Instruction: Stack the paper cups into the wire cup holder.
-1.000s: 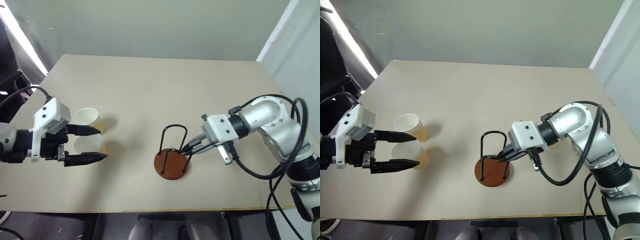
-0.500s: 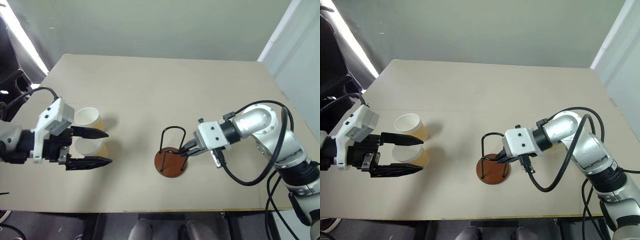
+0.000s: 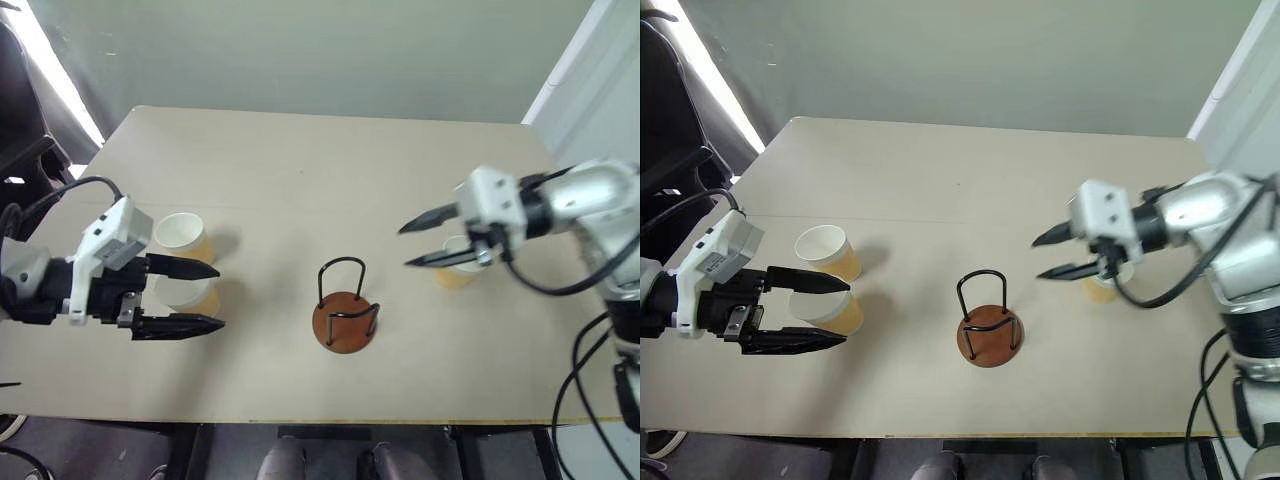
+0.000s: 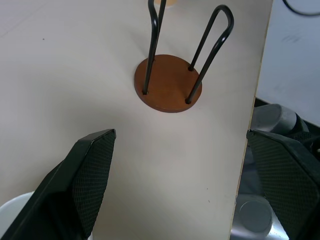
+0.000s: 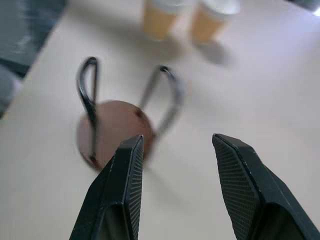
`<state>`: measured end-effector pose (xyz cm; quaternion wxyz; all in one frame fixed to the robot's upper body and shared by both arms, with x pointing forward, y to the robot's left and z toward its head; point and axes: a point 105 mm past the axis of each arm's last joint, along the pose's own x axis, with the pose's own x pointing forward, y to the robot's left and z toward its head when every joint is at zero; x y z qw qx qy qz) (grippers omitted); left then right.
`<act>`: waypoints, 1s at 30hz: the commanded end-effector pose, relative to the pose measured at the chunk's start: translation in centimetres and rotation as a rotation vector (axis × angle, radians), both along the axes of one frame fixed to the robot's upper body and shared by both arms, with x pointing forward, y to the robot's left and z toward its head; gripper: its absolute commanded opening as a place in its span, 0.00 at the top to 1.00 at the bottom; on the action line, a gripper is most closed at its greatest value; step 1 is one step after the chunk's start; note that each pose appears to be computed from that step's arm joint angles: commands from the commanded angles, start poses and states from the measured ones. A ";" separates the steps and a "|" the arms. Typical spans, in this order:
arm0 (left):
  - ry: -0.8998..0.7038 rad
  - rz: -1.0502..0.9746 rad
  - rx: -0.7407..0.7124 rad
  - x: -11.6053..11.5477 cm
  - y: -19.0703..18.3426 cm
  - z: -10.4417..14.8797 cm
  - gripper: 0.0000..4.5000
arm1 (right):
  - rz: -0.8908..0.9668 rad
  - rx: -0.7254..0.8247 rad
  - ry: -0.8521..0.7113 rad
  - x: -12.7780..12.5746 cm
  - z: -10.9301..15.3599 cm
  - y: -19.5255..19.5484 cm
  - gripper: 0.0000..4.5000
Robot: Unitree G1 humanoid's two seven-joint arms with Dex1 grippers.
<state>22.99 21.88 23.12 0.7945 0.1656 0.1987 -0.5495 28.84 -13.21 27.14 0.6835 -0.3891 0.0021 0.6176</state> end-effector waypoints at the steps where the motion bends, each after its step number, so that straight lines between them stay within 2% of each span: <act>1: -0.038 -0.035 0.005 0.3 -0.2 0.8 0.00 | -0.093 -0.004 -0.039 -0.2 1.8 -2.9 0.53; 7: -0.040 -0.081 -0.001 1.0 -1.0 0.7 0.00 | -0.244 -0.142 -0.043 2.3 -2.5 -5.0 0.53; 10: -0.038 -0.101 -0.006 1.0 -1.3 0.8 0.00 | -0.249 -0.189 -0.040 3.1 -4.3 -4.9 0.53; 30: -0.024 -0.031 0.001 -0.4 -0.6 0.6 0.00 | -0.257 -0.298 0.008 4.8 -8.6 -5.9 0.53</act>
